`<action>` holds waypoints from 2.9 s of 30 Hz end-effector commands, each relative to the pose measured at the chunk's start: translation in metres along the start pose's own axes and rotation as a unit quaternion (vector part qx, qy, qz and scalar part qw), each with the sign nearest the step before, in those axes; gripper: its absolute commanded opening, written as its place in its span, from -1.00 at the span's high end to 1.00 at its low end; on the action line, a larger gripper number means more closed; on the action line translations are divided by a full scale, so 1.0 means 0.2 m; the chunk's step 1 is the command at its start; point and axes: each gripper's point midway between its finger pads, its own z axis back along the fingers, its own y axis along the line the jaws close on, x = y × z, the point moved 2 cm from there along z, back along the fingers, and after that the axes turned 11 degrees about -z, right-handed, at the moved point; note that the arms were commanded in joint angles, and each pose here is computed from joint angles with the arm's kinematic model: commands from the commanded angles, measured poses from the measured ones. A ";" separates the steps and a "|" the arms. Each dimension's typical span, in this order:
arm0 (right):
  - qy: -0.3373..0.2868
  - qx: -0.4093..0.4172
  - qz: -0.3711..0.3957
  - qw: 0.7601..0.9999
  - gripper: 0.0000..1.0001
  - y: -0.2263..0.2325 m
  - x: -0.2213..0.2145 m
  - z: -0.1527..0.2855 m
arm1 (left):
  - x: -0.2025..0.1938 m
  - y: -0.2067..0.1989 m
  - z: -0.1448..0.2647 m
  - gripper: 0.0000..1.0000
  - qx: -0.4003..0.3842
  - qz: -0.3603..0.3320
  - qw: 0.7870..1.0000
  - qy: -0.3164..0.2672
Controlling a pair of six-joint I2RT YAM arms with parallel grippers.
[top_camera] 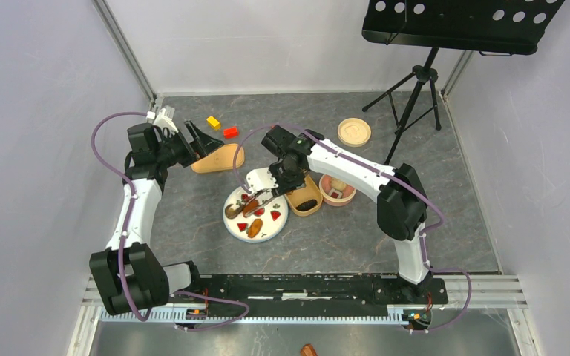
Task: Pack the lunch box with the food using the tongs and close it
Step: Pick up the fake food from the plate, then place the fake food in the packing box.
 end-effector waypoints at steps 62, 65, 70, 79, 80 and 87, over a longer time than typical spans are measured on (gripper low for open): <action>0.042 -0.059 -0.111 0.991 0.78 0.11 -0.61 0.49 | 0.10 -0.01 -0.11 -0.95 -0.032 0.001 0.999 -0.015; 0.043 -0.064 -0.106 0.991 0.76 0.08 -0.61 0.48 | 0.10 -0.01 -0.10 -0.95 -0.030 -0.001 0.999 -0.014; 0.049 -0.064 -0.091 0.993 0.61 0.07 -0.61 0.47 | 0.09 0.00 -0.10 -0.95 -0.027 -0.002 1.000 -0.013; 0.045 -0.048 -0.074 0.995 0.10 0.10 -0.60 0.52 | 0.09 0.00 -0.10 -0.95 -0.028 -0.003 1.000 -0.011; 0.042 -0.051 -0.074 0.995 0.10 0.10 -0.59 0.53 | 0.08 0.00 -0.10 -0.95 -0.028 -0.002 1.000 -0.010; -0.022 -0.050 -0.051 0.997 0.09 0.05 -0.40 0.66 | 0.07 -0.01 -0.09 -0.95 -0.029 -0.008 1.000 -0.005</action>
